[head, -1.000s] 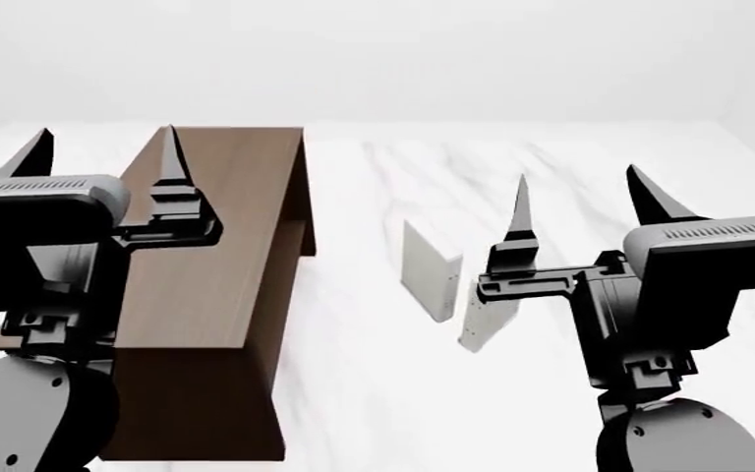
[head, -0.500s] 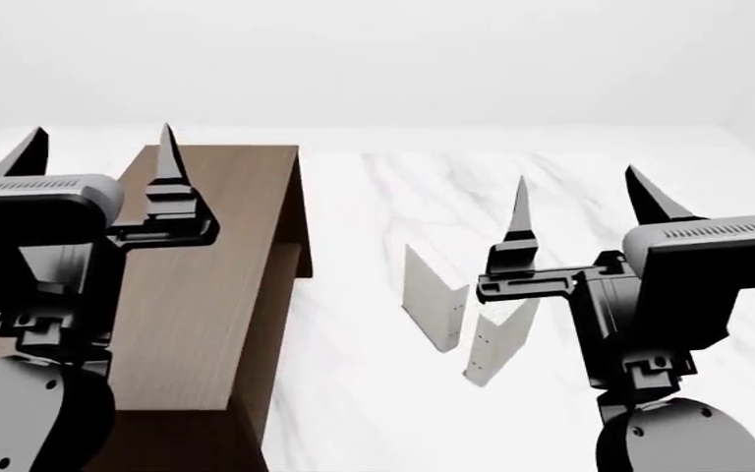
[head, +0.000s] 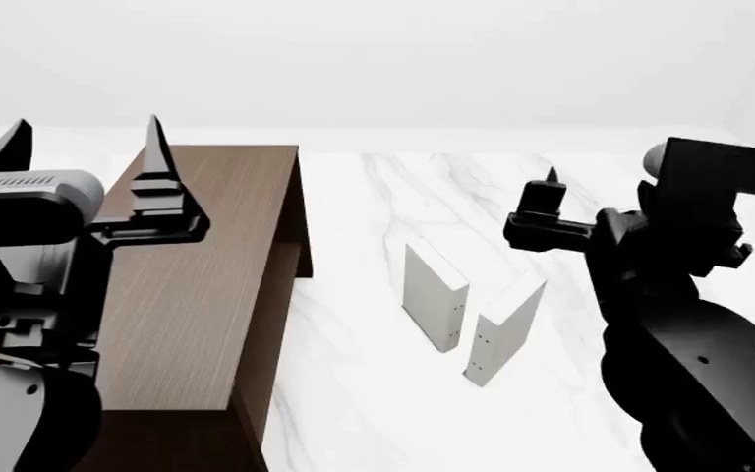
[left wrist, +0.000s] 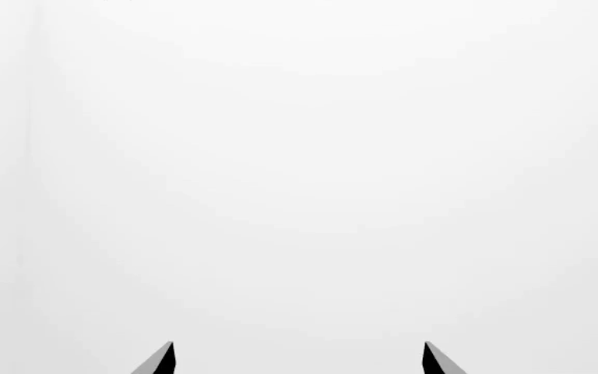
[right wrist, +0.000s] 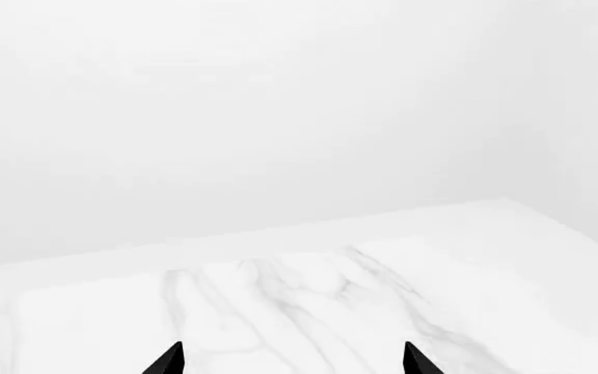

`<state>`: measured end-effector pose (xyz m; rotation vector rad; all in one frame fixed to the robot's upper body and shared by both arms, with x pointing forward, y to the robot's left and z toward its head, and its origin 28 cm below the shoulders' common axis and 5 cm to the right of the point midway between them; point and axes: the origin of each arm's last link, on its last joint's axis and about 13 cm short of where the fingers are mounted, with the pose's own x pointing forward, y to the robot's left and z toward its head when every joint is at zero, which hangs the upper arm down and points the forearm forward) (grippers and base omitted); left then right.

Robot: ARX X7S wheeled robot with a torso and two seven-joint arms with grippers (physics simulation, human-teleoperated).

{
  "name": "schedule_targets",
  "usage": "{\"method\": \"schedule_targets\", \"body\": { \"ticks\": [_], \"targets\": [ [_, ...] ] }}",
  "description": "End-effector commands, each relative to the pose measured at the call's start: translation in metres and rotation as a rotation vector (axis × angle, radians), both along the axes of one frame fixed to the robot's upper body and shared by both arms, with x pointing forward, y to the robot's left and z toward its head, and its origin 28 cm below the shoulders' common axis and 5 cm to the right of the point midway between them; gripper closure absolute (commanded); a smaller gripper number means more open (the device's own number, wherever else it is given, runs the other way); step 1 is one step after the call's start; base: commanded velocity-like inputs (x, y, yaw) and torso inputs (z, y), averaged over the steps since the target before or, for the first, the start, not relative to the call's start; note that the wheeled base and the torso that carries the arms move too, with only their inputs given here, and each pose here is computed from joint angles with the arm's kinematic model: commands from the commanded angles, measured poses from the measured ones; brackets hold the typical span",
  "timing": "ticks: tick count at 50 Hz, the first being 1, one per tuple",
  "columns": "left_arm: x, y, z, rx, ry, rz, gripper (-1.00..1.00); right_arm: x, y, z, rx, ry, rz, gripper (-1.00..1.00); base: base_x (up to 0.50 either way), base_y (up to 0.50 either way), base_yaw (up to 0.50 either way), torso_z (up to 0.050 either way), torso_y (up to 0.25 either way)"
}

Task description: Pick up the book on the right and place it under the cabinet shelf.

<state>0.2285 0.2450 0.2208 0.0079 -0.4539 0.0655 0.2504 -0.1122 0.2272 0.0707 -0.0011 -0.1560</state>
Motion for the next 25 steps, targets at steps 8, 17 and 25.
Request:
{"method": "schedule_targets", "body": {
  "ticks": [8, 17, 25],
  "targets": [
    [-0.002, 0.002, 0.002, -0.006, -0.009, -0.005, -1.00, 0.018, 0.002, 0.026, 0.098, 0.234, -0.083, -1.00, 0.00, 0.00, 0.00, 0.000, 0.000],
    [-0.003, 0.002, 0.002, -0.001, -0.008, -0.006, -1.00, 0.029, -0.001, 0.019, 0.165, 0.355, -0.083, -1.00, 0.00, 0.00, 0.00, 0.000, 0.000],
    [-0.001, 0.001, -0.001, 0.005, -0.005, -0.004, -1.00, 0.031, -0.001, 0.013, 0.213, 0.404, -0.103, -1.00, 0.00, 0.00, 0.00, 0.000, 0.000]
  ]
}}
